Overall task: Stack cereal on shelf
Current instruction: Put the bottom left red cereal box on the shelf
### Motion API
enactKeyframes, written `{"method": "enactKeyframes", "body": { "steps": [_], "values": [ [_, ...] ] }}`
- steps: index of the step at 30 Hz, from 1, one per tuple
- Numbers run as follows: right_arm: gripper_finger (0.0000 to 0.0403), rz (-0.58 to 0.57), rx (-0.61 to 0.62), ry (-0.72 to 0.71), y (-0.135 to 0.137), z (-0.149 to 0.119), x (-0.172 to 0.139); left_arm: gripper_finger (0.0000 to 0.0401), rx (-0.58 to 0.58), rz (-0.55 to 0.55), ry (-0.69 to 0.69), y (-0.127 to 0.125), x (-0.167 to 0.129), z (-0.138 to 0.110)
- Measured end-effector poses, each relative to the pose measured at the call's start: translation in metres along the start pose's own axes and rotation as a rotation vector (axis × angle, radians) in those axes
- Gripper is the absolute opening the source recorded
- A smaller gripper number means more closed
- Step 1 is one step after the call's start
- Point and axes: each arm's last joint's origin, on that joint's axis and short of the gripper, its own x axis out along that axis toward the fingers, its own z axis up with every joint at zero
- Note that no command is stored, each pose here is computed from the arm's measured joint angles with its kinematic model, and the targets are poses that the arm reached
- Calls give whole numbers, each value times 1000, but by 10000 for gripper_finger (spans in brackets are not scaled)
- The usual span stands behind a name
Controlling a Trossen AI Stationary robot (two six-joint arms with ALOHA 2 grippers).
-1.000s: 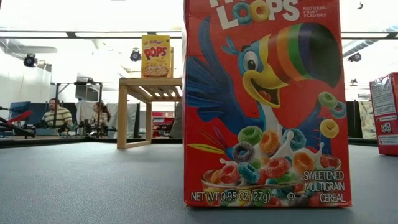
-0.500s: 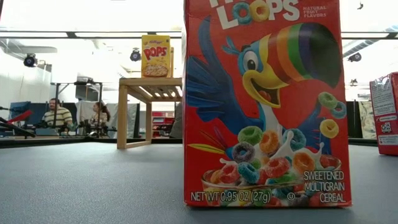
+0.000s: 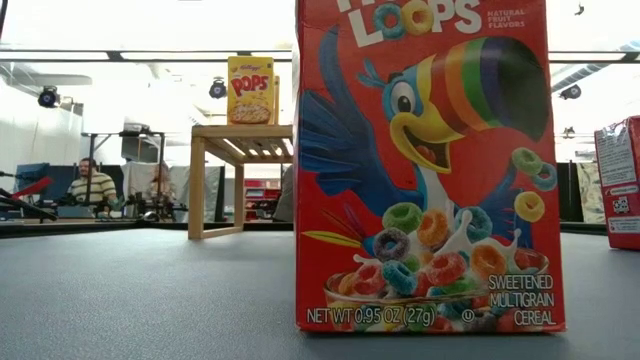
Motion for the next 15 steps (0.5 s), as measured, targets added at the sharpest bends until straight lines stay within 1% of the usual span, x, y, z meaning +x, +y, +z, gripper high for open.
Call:
{"method": "enactKeyframes", "body": {
  "steps": [11, 15],
  "values": [
    [247, 0, 1, -1, 0, 0, 0, 202, -1, -1, 0, 0, 0, 0],
    [247, 1, 2, -4, 0, 0, 0, 193, -1, -2, 1, 0, 0, 0]
  ]
}}
